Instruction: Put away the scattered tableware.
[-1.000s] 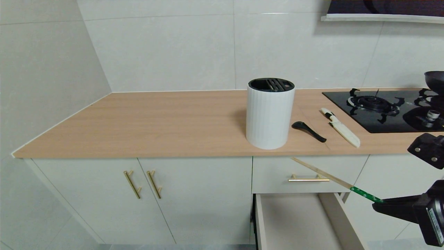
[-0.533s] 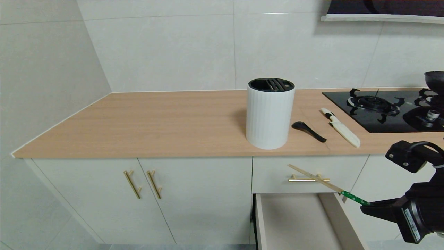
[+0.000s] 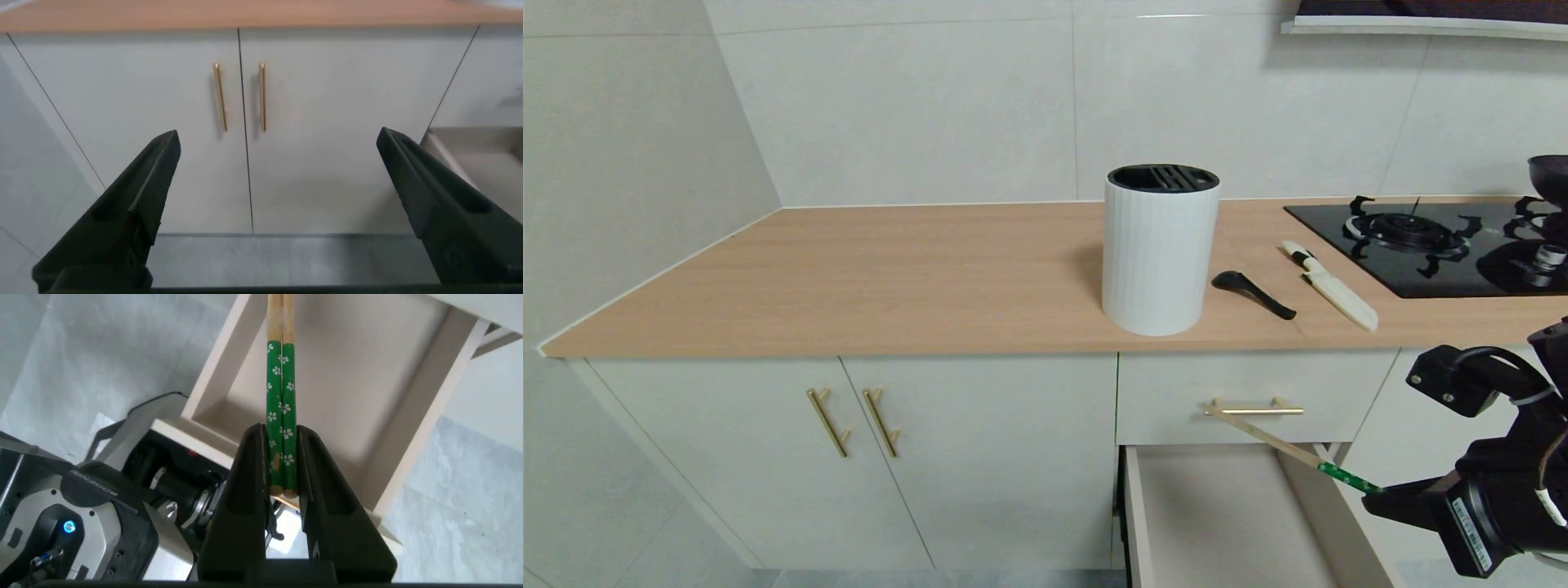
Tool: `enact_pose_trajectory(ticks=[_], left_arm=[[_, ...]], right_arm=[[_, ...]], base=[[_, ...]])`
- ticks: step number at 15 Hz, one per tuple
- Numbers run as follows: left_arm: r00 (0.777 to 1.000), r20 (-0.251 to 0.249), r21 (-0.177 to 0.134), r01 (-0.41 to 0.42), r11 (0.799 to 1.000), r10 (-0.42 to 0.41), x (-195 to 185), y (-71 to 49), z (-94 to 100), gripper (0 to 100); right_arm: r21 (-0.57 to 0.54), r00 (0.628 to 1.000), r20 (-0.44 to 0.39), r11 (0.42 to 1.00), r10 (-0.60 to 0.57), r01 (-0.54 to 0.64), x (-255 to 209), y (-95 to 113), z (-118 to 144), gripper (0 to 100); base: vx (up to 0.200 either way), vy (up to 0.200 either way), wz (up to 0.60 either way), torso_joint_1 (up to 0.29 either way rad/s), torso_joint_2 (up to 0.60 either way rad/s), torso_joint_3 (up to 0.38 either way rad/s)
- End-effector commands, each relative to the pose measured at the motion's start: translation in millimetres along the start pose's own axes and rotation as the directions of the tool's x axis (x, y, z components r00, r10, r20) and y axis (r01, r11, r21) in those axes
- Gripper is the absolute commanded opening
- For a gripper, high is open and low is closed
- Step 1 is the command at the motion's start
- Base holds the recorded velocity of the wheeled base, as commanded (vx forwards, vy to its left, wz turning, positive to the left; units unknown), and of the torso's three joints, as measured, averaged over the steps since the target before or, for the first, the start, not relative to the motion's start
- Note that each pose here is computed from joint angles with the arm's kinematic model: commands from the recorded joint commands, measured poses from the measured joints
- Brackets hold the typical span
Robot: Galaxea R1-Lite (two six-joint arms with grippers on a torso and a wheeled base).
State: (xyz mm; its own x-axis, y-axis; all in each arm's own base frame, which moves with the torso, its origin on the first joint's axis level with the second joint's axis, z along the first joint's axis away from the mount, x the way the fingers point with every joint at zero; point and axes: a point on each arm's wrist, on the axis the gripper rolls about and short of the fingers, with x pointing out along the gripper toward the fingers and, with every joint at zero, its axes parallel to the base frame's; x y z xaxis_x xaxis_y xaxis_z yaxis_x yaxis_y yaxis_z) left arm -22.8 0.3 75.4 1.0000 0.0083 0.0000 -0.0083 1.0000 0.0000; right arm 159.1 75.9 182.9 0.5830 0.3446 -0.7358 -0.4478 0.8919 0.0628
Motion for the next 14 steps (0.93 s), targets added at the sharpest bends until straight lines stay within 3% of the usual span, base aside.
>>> enact_pose_trajectory(ticks=[1, 14], left_arm=[[1.0, 0.0, 0.002, -0.001, 1.0, 0.001, 0, 0.0, 0.1, 100], [1.0, 0.0, 0.0, -0.001, 1.0, 0.001, 0, 0.0, 0.1, 100]], right_arm=[[0.002, 1.0, -0.018, 1.0, -0.001, 0.001, 4, 0, 0, 0], [0.005, 0.996, -0.088, 1.0, -0.001, 0.002, 22, -1, 0, 0]], base=[[0.0, 0.0, 0.0, -0.178, 0.46, 0.251], [0.0, 0.0, 0.0, -0.16, 0.47, 0.298]])
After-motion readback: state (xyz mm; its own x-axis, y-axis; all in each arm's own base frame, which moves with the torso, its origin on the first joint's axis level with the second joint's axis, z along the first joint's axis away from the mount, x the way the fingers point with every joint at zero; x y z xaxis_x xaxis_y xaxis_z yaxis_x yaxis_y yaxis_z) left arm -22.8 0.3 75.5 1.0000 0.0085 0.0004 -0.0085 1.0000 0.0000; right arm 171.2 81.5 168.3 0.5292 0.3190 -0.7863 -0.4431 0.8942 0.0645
